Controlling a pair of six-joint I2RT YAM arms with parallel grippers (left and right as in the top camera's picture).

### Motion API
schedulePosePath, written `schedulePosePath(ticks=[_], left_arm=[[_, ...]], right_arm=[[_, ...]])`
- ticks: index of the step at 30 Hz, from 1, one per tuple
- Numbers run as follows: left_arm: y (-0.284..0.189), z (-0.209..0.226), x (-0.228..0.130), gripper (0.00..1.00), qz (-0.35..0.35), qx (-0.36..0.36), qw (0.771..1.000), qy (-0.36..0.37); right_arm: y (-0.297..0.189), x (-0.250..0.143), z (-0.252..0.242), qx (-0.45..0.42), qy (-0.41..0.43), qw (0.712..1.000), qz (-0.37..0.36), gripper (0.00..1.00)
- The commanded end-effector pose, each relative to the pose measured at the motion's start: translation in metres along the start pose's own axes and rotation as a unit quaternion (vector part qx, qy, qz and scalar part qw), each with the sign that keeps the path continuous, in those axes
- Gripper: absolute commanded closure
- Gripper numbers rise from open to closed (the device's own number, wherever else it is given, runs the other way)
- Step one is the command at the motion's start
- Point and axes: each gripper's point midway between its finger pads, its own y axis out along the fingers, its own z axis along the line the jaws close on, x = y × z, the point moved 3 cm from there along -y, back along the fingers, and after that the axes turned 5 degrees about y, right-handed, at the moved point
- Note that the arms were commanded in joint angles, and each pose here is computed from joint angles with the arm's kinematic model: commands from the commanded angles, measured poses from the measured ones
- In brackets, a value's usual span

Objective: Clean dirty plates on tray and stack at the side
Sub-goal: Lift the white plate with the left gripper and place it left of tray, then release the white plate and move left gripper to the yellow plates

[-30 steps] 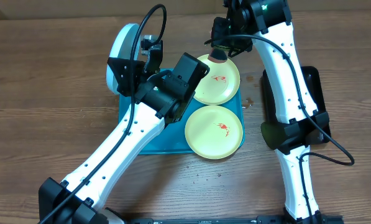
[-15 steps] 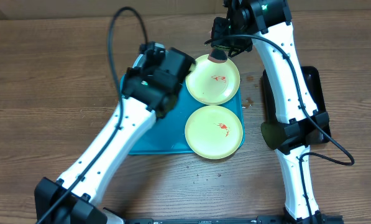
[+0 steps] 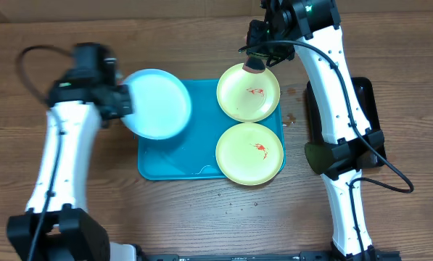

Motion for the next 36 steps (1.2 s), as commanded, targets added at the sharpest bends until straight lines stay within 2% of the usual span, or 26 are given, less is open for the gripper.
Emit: schedulePosePath(ticks=[1, 10, 17, 22, 33, 36], left_arm=[[-0.009, 0.028, 0.002, 0.96, -0.016, -0.075, 0.996, -0.051], [0.03, 0.126, -0.033, 0.96, 0.025, -0.02, 0.983, -0.18], [0.069, 0.166, -0.049, 0.96, 0.027, 0.0, 0.965, -0.261], [0.089, 0.171, -0.05, 0.96, 0.032, -0.003, 0.961, -0.273], [0.128, 0.167, -0.079, 0.96, 0.107, -0.01, 0.953, -0.282], [0.126, 0.168, -0.08, 0.76, 0.108, -0.007, 0.954, -0.28]], right_arm=[[-0.023, 0.005, 0.001, 0.013, -0.002, 1.0, -0.028, 0.96], [-0.023, 0.005, 0.002, 0.013, -0.002, 1.0, -0.027, 0.96], [-0.023, 0.004, 0.004, 0.02, -0.002, 1.0, -0.023, 0.96], [-0.023, 0.004, 0.004, 0.02, -0.003, 1.0, -0.023, 0.96], [-0.023, 0.004, 0.003, 0.02, -0.003, 1.0, -0.023, 0.96], [-0.023, 0.004, 0.004, 0.02, -0.003, 1.0, -0.023, 0.96]])
